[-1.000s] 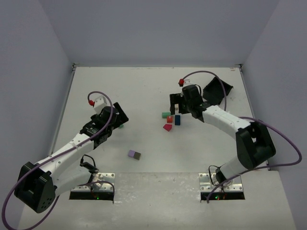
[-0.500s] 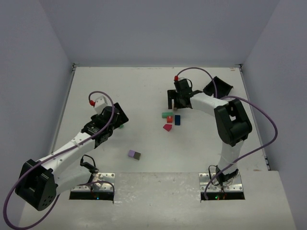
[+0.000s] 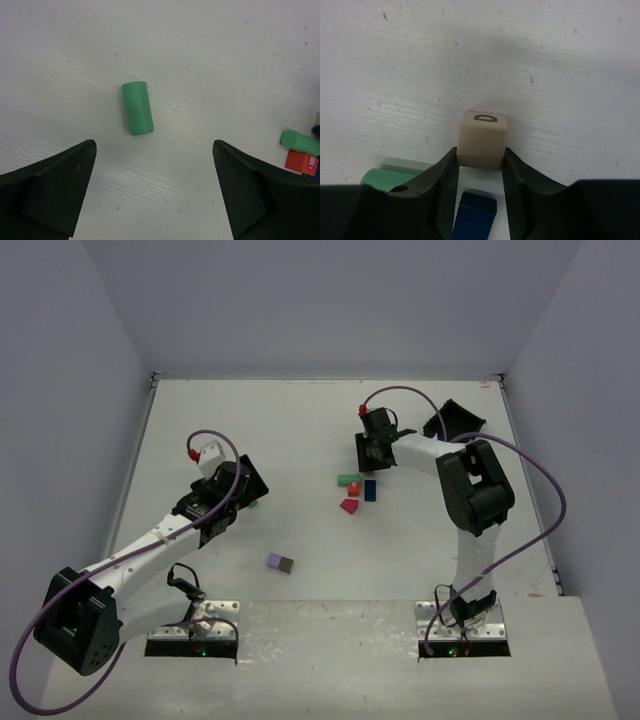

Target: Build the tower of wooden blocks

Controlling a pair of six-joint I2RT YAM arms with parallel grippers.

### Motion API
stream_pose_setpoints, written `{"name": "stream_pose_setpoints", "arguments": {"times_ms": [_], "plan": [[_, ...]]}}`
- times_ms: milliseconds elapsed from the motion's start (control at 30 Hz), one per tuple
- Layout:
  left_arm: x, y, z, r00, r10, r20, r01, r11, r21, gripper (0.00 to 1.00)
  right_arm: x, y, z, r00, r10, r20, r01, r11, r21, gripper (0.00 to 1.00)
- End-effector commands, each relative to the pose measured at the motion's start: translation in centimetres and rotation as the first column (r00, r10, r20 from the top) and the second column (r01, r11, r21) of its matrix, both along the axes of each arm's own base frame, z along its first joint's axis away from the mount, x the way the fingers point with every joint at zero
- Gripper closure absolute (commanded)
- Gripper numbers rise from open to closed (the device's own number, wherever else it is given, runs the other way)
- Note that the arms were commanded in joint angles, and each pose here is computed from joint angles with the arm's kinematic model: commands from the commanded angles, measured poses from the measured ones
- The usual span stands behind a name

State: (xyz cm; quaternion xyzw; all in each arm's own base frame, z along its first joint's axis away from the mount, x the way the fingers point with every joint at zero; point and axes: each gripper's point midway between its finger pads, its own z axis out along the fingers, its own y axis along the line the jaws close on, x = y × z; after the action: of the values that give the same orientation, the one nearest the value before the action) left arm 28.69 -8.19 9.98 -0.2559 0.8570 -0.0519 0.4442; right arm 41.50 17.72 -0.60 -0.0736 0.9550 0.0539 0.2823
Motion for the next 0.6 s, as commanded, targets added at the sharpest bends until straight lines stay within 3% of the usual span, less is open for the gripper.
{"name": "stream_pose_setpoints", "arguments": {"times_ms": [0, 267, 433, 500, 567], "plan": [[0.7, -0.4, 1.0, 0.999, -0.005, 0.046, 0.005, 1.0, -0.01, 0.0, 2.5, 1.2, 3.1, 0.993, 0.042, 0.111, -0.047, 0.998, 0.041, 0.68], [0.7, -0.6, 1.1, 0.999, -0.009, 0.047, 0.009, 1.0, -0.015, 0.0, 2.2, 2.5, 7.4, 0.914, 0.265, 0.308, -0.285, 0.958, 0.02, 0.75], [0.6, -0.6, 1.2, 0.999, -0.013, 0.048, 0.014, 1.0, -0.017, 0.0, -1.4, 4.7, 10.4, 0.762, 0.511, 0.399, -0.555, 0.832, -0.004, 0.76], [0.7, -0.6, 1.3, 0.999, -0.014, 0.051, 0.015, 1.0, -0.021, 0.0, -5.3, 6.7, 10.8, 0.682, 0.616, 0.395, -0.66, 0.751, -0.031, 0.76], [0.6, -0.7, 1.3, 0.999, -0.016, 0.052, 0.017, 1.0, -0.024, 0.0, -7.6, 7.2, 11.4, 0.662, 0.655, 0.365, -0.677, 0.731, -0.084, 0.76]]}}
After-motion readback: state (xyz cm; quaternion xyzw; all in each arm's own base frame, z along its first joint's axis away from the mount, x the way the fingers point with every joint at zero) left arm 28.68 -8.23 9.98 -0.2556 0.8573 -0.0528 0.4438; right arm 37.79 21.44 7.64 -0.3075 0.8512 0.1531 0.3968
